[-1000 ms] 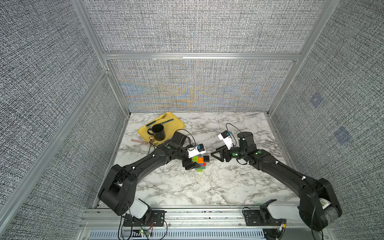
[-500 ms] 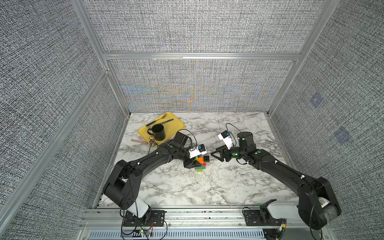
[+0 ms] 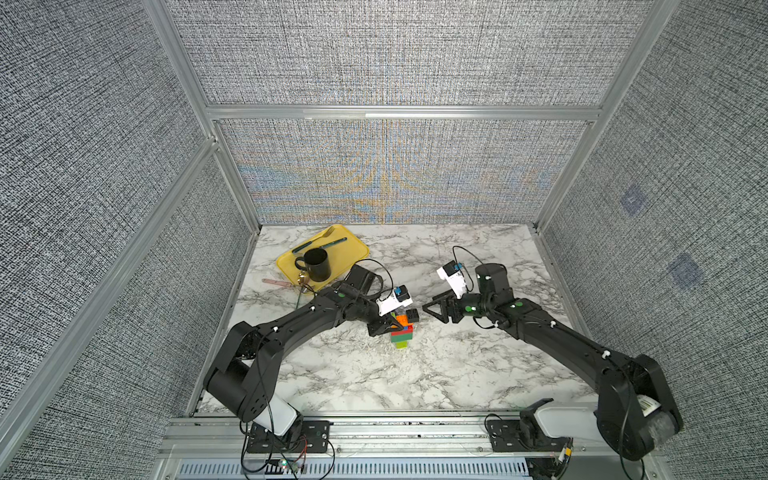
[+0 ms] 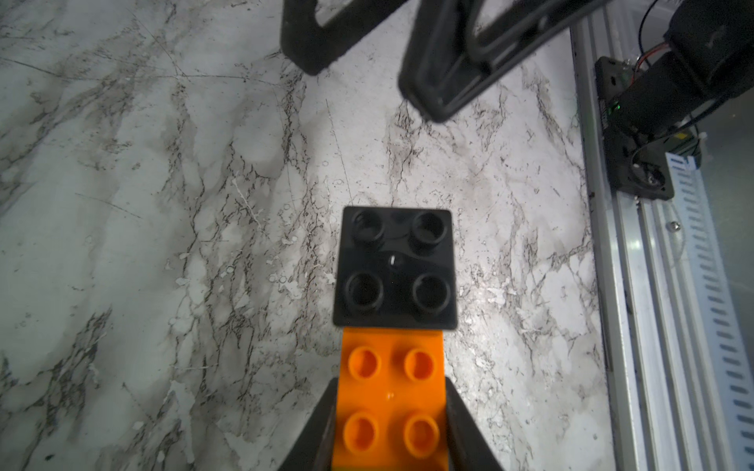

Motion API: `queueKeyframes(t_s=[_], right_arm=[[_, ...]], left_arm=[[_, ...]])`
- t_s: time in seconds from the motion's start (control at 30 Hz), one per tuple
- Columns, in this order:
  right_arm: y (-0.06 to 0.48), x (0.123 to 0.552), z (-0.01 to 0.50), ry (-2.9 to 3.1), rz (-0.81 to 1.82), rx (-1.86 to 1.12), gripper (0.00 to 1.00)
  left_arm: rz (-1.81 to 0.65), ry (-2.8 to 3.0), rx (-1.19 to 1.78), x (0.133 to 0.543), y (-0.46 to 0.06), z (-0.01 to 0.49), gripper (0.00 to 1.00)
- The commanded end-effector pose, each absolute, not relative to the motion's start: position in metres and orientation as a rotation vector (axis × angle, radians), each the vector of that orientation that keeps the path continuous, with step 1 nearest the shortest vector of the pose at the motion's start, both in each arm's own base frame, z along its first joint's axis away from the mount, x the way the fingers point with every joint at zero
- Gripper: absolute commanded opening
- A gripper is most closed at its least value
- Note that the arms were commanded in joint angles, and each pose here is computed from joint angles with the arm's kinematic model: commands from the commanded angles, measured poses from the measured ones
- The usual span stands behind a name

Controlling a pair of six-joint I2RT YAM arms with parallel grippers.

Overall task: Assemble a carrot with lego
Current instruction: Adjust the lego brick at the center of the board.

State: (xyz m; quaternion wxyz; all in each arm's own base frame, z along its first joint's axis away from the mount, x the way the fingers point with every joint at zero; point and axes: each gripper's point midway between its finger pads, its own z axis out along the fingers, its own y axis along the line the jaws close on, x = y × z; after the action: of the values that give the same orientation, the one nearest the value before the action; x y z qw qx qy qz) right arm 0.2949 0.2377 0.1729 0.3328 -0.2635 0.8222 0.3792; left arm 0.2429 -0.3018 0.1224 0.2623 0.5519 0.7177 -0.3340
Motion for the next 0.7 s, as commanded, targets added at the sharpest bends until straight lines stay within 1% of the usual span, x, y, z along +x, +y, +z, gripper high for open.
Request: queueKeyframes(t_s=[0.0,0.27,0.4,0.47,0.53,0.67], right_arm=[[0.231,0.297,0.175,2.139,0.978,-0.686,0.66],[0.225,0.301,0.177,2.136,0.980,-0.663,0.66],[0.225,0.300,0.179,2.132,0.975,-0.663,0.67],[0.222,0.294,0.167,2.164,0.980,-0.655,0.66],[0.222,0.293,0.166,2.167,0.981,-0.651,0.66],[0.221,0.291,0.165,2.170,0.983,-0.644,0.66]], left_arm=[[-1.054,2.029,1.265,0.250,-0.314,0.141,0.26],[-1.370,2.352,0.778,0.265,-0.336,0.136,0.26],[-1.484,2.455,0.620,0.269,-0.345,0.128,0.28],[-1.528,2.504,0.556,0.271,-0.348,0.121,0.29],[-1.573,2.553,0.510,0.272,-0.352,0.114,0.30],[-1.614,2.637,0.422,0.275,-0.354,0.095,0.31]])
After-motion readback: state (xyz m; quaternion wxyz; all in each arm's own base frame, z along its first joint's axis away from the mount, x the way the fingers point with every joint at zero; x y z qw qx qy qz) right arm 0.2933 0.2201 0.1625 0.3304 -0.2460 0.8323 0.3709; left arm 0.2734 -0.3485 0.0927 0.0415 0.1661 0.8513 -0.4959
